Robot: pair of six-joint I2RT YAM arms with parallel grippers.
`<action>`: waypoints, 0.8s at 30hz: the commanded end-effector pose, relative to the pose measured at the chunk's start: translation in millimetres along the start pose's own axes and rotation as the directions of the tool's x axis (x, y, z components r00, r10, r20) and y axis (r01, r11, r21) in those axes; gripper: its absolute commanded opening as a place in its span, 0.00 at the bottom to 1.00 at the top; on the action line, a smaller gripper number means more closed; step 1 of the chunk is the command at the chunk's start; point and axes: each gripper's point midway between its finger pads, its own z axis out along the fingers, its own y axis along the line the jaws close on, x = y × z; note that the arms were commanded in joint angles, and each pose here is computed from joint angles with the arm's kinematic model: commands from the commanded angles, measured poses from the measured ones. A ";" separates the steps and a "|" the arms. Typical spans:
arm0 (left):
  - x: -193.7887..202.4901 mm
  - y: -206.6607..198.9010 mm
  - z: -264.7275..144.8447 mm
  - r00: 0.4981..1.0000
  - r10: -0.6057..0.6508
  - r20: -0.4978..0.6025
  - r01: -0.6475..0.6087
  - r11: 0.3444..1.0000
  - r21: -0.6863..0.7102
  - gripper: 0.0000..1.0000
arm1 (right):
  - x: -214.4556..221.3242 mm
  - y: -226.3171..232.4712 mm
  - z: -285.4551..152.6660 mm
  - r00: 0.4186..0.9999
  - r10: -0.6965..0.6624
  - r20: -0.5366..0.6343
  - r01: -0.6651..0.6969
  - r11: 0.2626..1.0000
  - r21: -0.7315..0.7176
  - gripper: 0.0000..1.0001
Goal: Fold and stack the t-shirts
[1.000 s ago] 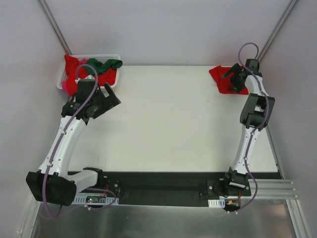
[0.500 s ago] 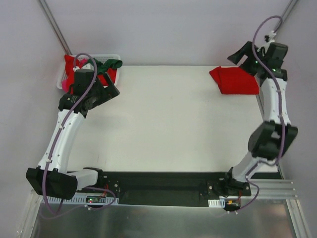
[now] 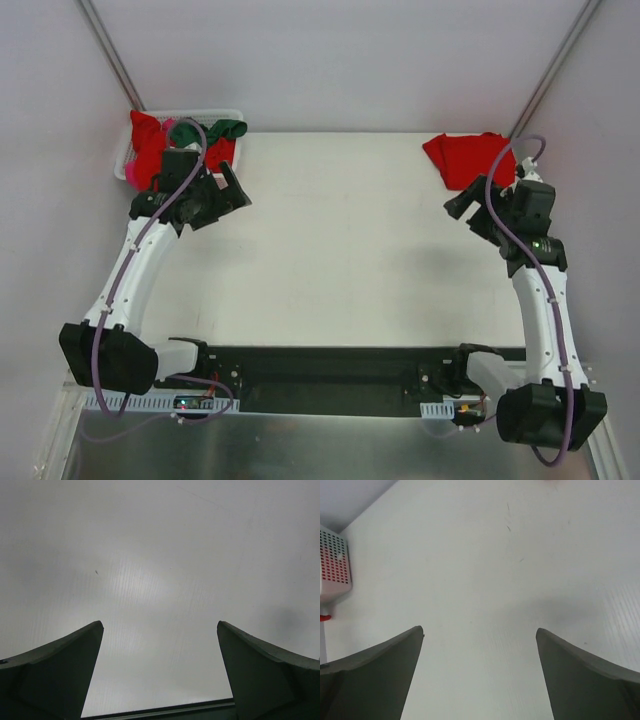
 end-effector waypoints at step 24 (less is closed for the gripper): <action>-3.7 -10.4 -23.0 0.998 -0.026 0.052 0.022 0.997 0.077 0.99 | 8.9 -4.5 -2.1 0.998 0.045 -0.054 -0.037 0.990 0.137 1.00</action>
